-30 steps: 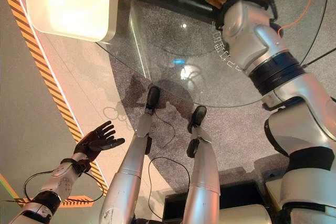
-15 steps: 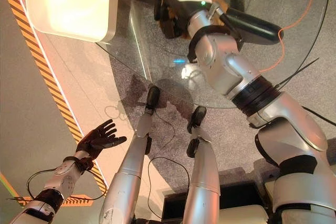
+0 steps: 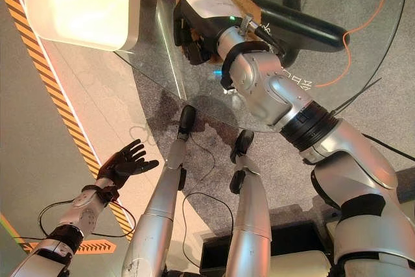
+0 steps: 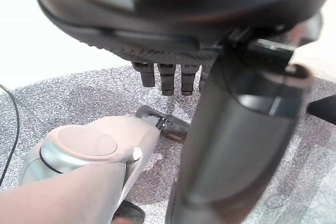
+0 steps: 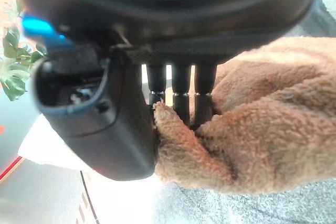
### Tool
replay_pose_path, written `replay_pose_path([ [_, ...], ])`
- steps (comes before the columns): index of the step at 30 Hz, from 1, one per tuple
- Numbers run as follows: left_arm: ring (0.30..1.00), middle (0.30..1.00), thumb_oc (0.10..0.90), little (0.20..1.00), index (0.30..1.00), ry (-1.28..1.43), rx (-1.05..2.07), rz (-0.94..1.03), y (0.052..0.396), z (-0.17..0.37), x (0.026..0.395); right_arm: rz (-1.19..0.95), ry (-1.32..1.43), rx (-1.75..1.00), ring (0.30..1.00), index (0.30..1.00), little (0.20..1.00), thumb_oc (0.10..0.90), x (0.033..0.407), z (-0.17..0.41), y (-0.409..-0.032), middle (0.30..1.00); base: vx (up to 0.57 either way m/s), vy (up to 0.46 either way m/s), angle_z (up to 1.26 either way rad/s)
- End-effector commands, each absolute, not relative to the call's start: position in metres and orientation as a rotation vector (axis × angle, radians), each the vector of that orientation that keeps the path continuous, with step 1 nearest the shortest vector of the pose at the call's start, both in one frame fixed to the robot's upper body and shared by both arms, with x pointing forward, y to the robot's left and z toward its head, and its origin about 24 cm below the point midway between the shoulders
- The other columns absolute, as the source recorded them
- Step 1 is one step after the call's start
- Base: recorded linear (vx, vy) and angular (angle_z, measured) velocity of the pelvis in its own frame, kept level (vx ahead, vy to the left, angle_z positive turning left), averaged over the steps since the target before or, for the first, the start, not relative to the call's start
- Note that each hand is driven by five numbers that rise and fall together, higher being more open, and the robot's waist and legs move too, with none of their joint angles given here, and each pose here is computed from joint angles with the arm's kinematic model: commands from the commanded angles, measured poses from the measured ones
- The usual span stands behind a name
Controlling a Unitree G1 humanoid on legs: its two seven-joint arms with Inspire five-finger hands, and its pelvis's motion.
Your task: Wipe the table with a cloth and put it in the basket.
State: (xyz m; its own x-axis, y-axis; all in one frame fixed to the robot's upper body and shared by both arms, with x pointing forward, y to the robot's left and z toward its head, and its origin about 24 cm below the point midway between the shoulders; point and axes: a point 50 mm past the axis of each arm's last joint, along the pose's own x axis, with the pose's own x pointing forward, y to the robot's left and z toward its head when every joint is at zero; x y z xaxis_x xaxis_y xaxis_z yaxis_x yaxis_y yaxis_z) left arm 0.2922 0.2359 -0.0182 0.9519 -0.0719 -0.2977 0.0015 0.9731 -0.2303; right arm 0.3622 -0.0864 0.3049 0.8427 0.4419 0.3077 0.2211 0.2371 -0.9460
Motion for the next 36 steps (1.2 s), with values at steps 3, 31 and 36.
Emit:
replay_pose_path([
  [3, 0.9, 0.9, 0.8, 0.9, 0.9, 0.321, -0.198, 0.046, 0.25, -0.025, 0.281, 0.256, -0.869, -1.243, 0.3, 0.3, 0.2, 0.1, 0.33, 0.319, -0.047, 0.3, 0.0, 0.0, 0.0],
  [31, 0.9, 0.9, 0.8, 0.9, 0.9, -0.375, -0.513, 0.814, 0.335, 0.121, 0.318, 0.077, -0.819, -0.896, 0.3, 0.3, 0.2, 0.1, 0.354, 0.306, -0.075, 0.3, 0.0, -0.003, 0.0],
  [36, 0.9, 0.9, 0.8, 0.9, 0.9, -0.543, -0.491, 0.935, 0.347, 0.166, 0.315, 0.05, -0.829, -0.816, 0.3, 0.3, 0.2, 0.1, 0.352, 0.304, -0.078, 0.3, -0.01, -0.045, 0.0],
])
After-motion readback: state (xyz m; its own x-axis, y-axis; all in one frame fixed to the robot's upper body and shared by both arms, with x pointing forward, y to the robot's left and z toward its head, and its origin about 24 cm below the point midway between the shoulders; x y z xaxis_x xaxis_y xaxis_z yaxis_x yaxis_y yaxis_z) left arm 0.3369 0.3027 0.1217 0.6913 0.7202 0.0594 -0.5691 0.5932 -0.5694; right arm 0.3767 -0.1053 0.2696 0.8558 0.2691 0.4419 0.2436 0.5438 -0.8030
